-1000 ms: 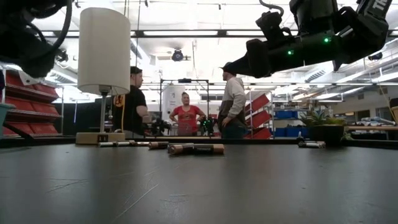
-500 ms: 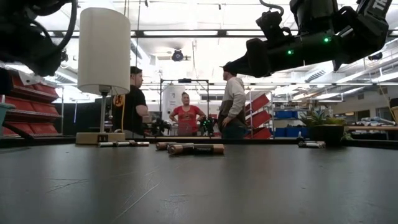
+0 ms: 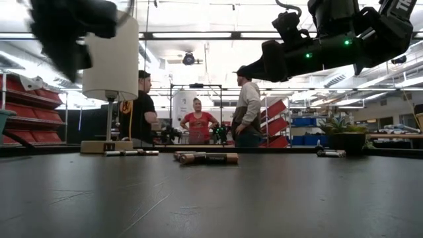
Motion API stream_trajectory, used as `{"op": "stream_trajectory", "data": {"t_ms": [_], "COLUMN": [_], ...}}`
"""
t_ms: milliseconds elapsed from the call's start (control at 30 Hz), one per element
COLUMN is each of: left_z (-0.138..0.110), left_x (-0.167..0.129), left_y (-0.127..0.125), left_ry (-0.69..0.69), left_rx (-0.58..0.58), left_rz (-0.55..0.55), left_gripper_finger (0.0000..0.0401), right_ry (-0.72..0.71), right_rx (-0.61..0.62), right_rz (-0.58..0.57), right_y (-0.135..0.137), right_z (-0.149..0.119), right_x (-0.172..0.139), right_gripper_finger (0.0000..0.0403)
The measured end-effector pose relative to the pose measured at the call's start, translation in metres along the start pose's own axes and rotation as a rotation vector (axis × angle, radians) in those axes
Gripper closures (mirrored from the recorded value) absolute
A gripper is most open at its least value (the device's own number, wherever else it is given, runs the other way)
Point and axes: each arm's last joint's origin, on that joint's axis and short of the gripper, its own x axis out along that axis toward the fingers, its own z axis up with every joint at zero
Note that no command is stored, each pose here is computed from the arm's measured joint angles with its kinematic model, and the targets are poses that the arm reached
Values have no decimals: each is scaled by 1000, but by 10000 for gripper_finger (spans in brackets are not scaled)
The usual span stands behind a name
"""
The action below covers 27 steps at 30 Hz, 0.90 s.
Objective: Sort batteries
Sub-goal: Put the black battery into the yellow bin
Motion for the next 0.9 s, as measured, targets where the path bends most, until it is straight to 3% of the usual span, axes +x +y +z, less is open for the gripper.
{"op": "stream_trajectory", "data": {"t_ms": [100, 367, 567, 700, 900], "left_z": [10, 42, 58, 66, 74], "left_x": [4, 41, 79, 99, 108], "left_y": [9, 16, 20, 33, 60], "left_ry": [-107, -152, -165, -294, -397], "left_rx": [49, 228, 384, 347, 205], "left_rz": [151, 238, 270, 246, 135], "left_gripper_finger": [343, 296, 285, 284, 284], "right_ry": [-2, 23, 287, 426, 431], "right_rx": [11, 30, -12, -51, -36], "right_rz": [13, 109, 193, 173, 141], "right_y": [-1, 0, 16, 23, 28], "right_z": [0, -4, -1, 7, 17], "right_x": [1, 3, 14, 17, 18], "right_gripper_finger": [356, 336, 305, 294, 295]}}
